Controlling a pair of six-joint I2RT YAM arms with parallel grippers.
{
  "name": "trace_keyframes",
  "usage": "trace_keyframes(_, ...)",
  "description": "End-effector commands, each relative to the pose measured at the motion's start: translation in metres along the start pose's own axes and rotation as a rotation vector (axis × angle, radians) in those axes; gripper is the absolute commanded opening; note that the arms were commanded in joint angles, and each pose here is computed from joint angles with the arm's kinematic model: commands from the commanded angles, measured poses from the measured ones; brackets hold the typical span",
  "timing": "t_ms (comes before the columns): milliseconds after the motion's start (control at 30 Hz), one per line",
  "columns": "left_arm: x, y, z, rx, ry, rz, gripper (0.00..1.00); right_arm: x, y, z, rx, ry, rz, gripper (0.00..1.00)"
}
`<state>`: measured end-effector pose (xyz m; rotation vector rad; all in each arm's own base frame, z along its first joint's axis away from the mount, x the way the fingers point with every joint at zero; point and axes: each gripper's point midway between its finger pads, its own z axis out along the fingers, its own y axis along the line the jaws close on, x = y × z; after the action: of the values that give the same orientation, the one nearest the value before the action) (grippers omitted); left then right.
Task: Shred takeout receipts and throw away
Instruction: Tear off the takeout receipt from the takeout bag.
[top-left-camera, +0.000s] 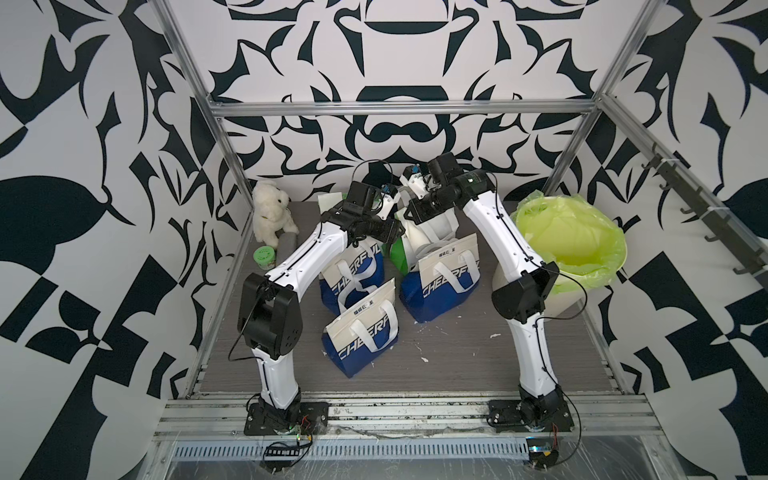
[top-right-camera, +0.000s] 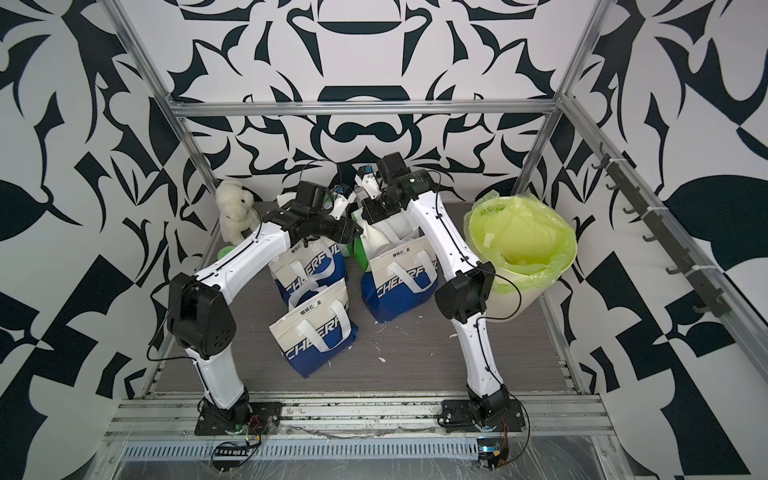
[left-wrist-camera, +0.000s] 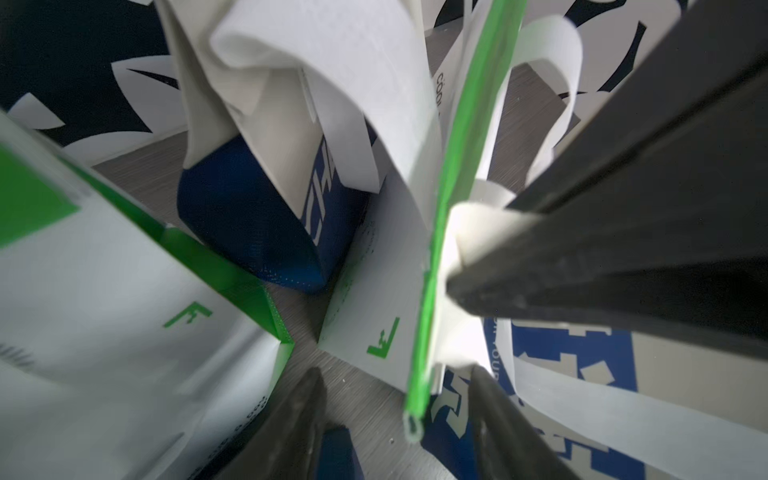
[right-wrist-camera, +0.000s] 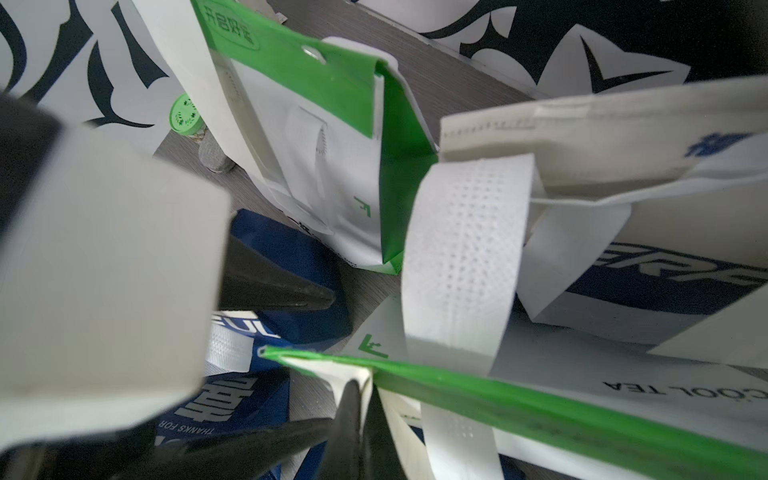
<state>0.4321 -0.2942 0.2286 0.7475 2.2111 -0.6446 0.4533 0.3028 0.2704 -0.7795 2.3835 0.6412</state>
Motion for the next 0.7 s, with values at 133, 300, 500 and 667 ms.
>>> trace_keyframes(133, 0.016, 0.007, 0.012, -0.01, 0.041, -0.003, 0.57, -0.012, 0.032, -0.038, -0.084, -0.068, -0.014, 0.0)
trace_keyframes(300, 0.017, 0.008, 0.021, 0.004, 0.037, -0.029, 0.55, -0.016, 0.055, -0.045, -0.182, -0.102, -0.016, 0.0)
trace_keyframes(500, 0.019, 0.011, 0.027, 0.004, 0.031, -0.041, 0.52, -0.017, 0.07, -0.058, -0.242, -0.13, -0.011, 0.0)
trace_keyframes(667, 0.022, 0.012, 0.029, 0.003, 0.026, -0.05, 0.51, -0.013, 0.079, -0.064, -0.275, -0.13, -0.008, 0.0)
